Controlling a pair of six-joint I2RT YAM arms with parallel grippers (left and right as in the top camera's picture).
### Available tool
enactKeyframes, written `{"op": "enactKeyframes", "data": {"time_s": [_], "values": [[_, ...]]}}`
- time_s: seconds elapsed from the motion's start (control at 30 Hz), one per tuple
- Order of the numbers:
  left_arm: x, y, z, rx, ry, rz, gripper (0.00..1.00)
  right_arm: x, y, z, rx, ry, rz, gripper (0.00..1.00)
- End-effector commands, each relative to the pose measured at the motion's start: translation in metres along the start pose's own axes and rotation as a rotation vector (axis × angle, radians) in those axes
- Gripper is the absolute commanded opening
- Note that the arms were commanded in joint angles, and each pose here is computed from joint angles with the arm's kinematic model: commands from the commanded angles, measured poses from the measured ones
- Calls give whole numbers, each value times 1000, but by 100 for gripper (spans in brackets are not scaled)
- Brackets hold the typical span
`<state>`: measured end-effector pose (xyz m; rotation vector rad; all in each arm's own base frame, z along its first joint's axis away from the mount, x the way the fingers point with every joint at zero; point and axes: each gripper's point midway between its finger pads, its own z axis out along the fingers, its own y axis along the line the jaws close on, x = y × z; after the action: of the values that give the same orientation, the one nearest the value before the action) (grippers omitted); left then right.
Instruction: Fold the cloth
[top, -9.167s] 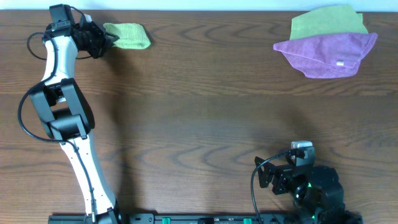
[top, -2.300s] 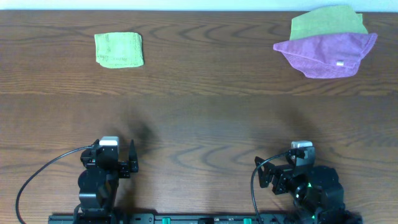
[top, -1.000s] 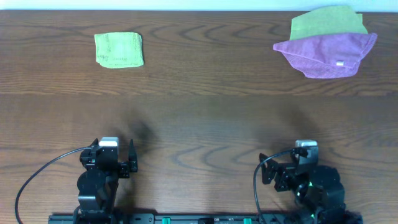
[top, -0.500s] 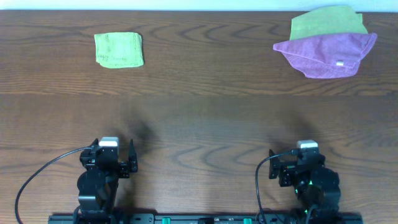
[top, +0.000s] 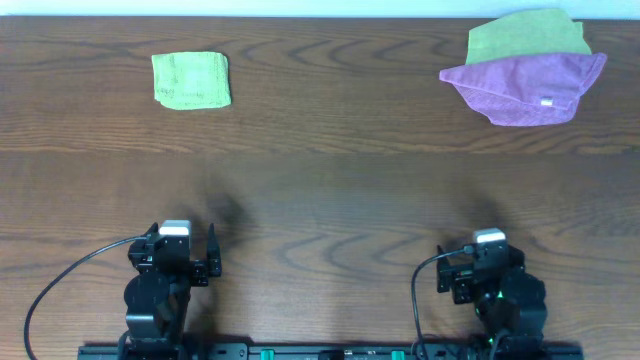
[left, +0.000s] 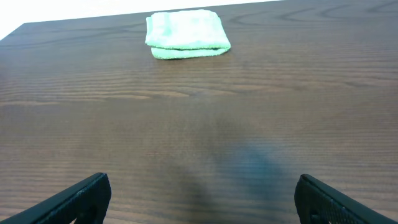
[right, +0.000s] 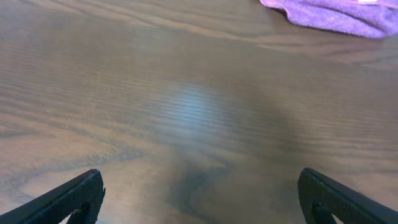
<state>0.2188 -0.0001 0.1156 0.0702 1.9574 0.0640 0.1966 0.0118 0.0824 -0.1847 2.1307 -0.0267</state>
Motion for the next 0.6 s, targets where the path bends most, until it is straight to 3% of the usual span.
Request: {"op": "enactKeyframes", "data": {"time_s": [0.0, 0.57], "values": [[7, 4, 3, -22, 11, 16, 95, 5, -6, 1, 29, 8, 1, 99], [7, 4, 3, -22, 11, 16, 95, 4, -7, 1, 35, 4, 12, 99]]}}
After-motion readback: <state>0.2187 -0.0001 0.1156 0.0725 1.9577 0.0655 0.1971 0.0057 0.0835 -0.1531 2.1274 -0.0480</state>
